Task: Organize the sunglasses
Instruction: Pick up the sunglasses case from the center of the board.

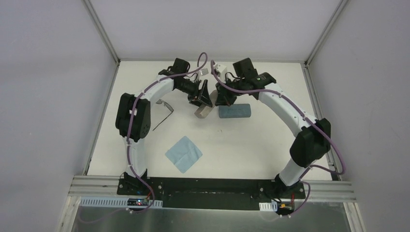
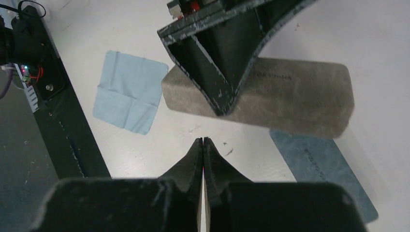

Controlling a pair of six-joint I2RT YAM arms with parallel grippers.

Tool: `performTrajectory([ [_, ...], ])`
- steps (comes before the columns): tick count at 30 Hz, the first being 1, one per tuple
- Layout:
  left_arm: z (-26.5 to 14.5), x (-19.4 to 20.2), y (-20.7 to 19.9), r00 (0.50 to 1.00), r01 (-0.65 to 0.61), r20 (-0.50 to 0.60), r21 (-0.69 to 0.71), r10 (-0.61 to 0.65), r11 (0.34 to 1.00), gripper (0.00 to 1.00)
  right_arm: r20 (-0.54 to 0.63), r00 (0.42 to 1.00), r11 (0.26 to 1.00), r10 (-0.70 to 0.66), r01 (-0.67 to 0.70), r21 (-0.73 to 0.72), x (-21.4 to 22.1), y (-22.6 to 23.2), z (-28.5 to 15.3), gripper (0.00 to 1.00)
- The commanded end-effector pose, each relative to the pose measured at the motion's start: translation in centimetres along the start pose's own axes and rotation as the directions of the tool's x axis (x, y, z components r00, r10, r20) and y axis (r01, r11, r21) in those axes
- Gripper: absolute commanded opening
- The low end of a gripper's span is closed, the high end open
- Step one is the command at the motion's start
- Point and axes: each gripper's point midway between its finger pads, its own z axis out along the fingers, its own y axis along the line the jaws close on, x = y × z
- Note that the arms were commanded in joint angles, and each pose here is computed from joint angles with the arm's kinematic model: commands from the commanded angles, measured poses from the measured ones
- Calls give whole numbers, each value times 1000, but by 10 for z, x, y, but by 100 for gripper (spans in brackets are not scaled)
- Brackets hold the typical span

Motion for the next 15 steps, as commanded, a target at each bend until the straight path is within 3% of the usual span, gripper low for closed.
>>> performTrajectory([
  [1,-14,-15,-42,998,-18,58,162,9,987,0,78,997,999,-12,15,-32,-40,10,14,0],
  [15,-19,-8,-56,998,24,57,225,-38,974,0,51,999,999,6,-8,41,-31,-7,21,0],
])
